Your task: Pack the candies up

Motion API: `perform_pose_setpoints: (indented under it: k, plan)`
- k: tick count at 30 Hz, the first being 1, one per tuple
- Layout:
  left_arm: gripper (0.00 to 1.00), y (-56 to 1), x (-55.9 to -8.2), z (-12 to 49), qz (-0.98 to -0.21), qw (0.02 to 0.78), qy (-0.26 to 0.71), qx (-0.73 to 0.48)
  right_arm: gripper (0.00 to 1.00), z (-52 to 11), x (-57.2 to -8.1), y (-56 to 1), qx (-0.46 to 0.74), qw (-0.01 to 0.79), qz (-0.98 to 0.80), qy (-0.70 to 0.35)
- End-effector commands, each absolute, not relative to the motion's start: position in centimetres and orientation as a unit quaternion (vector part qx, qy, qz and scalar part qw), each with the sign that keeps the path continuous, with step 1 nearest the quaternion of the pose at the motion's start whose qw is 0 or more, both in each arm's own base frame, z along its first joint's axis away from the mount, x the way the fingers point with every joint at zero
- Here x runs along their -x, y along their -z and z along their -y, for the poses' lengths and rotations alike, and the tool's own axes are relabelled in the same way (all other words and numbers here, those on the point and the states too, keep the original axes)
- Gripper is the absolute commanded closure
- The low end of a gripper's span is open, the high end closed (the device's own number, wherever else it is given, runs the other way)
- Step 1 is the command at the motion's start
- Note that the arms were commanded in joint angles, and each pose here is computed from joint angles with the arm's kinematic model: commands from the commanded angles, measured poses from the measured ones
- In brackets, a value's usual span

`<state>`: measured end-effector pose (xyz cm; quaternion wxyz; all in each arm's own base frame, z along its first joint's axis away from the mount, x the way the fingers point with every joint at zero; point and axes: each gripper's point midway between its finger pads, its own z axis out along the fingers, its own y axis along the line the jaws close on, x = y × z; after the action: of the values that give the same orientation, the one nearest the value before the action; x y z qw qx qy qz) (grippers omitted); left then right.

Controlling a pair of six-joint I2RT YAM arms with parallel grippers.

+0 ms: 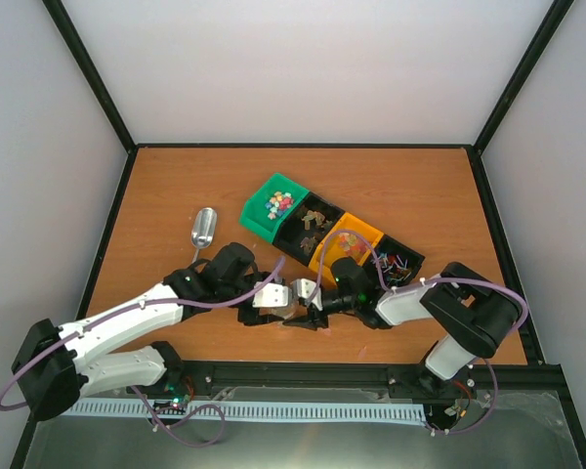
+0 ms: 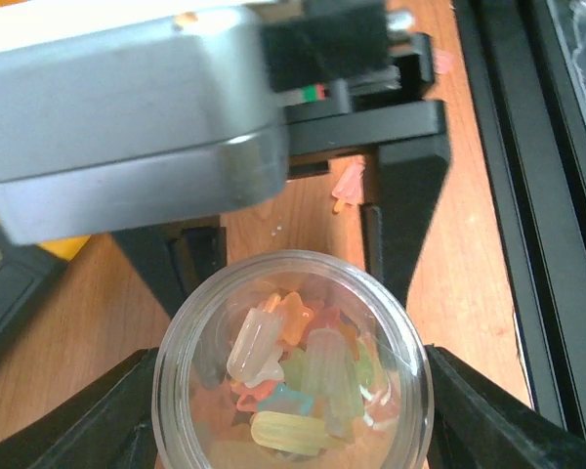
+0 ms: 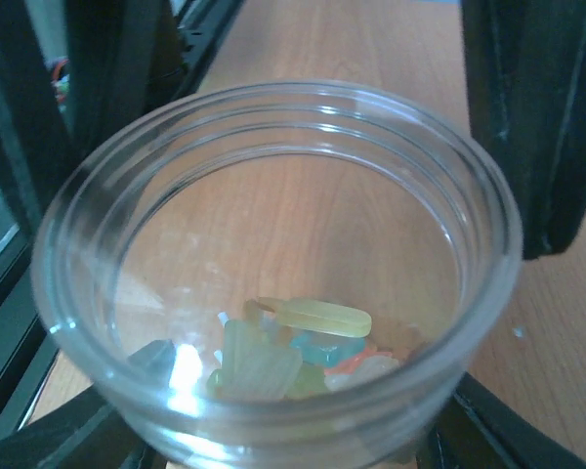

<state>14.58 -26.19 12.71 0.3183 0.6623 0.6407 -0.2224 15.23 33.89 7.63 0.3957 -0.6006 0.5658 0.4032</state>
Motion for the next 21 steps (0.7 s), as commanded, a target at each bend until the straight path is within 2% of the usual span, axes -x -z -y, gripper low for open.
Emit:
perform_pose_setpoints:
  k: [1, 3, 7, 10, 16, 21]
  plan:
    - [0.58, -10.5, -10.3, 24.2, -0.562, 0.229, 0.243, -0.756, 0.56, -32.9, -15.8, -7.9, 0.639, 0.380, -0.528, -0.411]
    - [0.59, -10.4, -11.0, 24.5, -0.581, 0.227, 0.242, -0.743, 0.50, -32.9, -16.7, -8.2, 0.646, 0.386, -0.523, -0.400]
    - [0.62, -10.8, -14.4, 25.6, -0.661, 0.264, 0.217, -0.668, 0.15, -33.0, -18.9, -8.8, 0.613, 0.405, -0.559, -0.384]
    - [0.61, -11.9, -17.0, 26.1, -0.703, 0.305, 0.197, -0.612, 0.02, -32.6, -19.5, -9.5, 0.563, 0.419, -0.596, -0.391]
    - [0.61, -12.6, -18.5, 26.3, -0.738, 0.326, 0.195, -0.558, 0.00, -33.0, -18.4, -9.3, 0.544, 0.429, -0.612, -0.382]
    - [0.61, -12.7, -18.8, 26.6, -0.752, 0.325, 0.202, -0.537, 0.03, -33.7, -19.7, -8.6, 0.506, 0.425, -0.645, -0.385]
